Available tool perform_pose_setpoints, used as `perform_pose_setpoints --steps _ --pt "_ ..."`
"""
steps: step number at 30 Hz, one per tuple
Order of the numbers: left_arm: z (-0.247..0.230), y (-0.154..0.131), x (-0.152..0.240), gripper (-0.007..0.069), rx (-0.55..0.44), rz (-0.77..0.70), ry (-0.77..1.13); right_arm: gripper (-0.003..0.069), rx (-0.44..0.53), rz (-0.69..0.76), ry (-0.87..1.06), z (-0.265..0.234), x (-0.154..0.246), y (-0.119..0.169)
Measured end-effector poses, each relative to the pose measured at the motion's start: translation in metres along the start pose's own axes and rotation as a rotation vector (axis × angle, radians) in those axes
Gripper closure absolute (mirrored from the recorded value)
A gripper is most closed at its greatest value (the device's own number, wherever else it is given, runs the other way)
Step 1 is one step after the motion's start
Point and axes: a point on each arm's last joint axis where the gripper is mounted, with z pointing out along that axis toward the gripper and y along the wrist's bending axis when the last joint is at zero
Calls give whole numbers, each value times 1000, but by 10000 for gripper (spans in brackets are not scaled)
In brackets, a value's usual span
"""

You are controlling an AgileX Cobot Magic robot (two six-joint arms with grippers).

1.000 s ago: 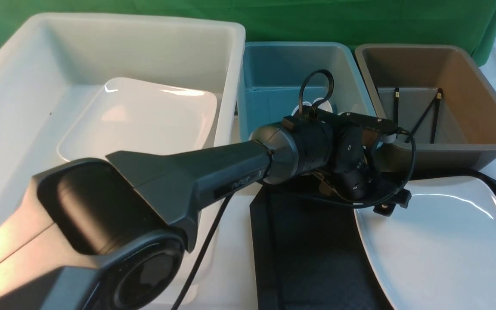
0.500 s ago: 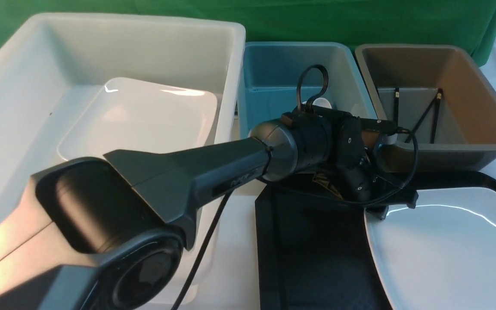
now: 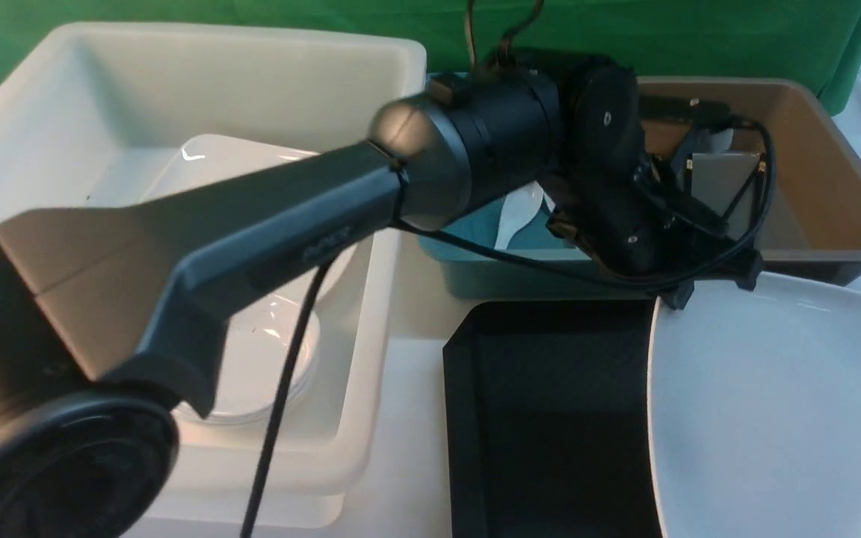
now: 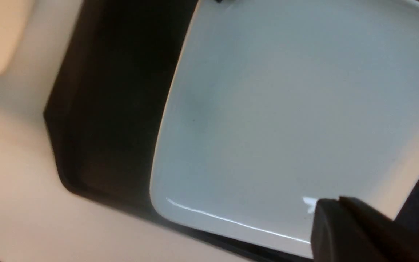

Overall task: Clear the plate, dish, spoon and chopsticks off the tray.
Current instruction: Use the left arm to put the plate into the large storage box on the left

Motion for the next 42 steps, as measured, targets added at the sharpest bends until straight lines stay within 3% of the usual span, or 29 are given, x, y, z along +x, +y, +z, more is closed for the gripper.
perform_pose_setpoints --steps 16,22,28,36,39,42 --pt "-95 -19 -12 596 -6 93 -97 622 -57 -36 -145 -48 -24 15" --pt "-145 -8 -18 596 -22 69 -195 622 -124 -61 -197 -57 -29 23" --pt "-214 54 -22 596 -62 -81 -305 622 -239 -130 -339 -79 -47 38" --pt "-277 126 -8 596 -89 -250 -415 628 -336 -178 -355 -73 -77 43" --pt "-295 169 14 596 -115 -355 -450 628 -383 -223 -318 -56 -95 54" --pt "-303 201 37 596 -125 -457 -497 628 -368 -251 -295 -40 -111 67"
